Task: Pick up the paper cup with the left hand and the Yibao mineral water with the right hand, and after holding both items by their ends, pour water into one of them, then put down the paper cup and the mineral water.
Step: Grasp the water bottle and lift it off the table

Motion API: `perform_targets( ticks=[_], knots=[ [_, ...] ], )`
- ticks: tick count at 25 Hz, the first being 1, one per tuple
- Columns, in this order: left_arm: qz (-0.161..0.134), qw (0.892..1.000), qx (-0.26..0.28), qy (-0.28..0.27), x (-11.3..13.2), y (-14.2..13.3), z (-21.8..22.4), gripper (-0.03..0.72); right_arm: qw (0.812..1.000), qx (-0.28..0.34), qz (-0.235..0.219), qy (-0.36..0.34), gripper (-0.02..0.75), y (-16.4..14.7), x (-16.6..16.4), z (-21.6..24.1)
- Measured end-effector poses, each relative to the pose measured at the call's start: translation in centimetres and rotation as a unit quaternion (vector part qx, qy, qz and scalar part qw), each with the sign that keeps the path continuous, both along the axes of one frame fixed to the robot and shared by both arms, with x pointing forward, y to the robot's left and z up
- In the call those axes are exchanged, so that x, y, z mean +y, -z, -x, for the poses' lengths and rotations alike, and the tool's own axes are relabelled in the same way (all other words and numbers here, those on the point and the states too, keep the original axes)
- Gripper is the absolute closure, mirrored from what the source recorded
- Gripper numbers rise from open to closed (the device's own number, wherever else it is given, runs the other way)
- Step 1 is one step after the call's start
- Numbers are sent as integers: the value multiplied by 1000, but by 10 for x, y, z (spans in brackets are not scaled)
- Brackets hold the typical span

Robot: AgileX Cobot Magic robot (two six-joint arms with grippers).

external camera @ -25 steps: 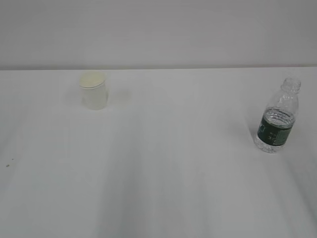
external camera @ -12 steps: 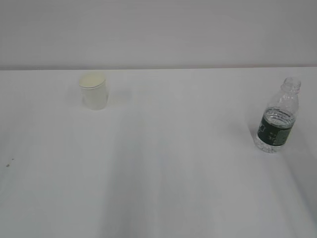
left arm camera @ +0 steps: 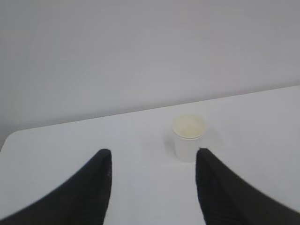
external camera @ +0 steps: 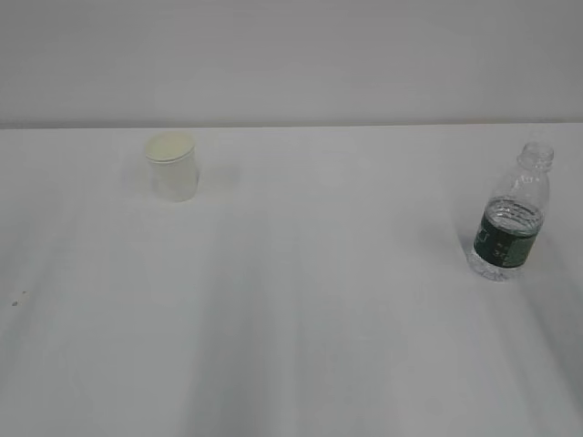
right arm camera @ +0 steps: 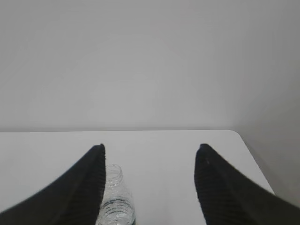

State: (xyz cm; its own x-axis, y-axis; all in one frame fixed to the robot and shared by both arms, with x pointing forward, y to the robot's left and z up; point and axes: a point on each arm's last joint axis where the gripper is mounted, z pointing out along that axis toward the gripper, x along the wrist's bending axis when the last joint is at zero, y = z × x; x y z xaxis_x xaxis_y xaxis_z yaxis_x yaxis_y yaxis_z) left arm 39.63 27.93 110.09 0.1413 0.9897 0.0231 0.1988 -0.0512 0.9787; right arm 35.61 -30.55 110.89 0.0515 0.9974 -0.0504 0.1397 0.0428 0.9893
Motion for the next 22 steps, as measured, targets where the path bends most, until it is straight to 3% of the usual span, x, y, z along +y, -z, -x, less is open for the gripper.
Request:
perform_targets(
  ticks=[6,11,16,22],
  knots=[
    [-7,999,-32,3,0,-6,-1,253,1000,0,8,1,279,0,0,-1],
    [22,999,-43,0,-1,-8,0,304,1000,-1,10,1,279,0,0,-1],
    [25,999,-34,0,-1,-6,-4,364,1000,-1,12,1,279,0,-1,-1],
    [20,1000,-4,-1,-3,5,-16,375,1000,-2,13,1,279,0,-1,-1]
  ],
)
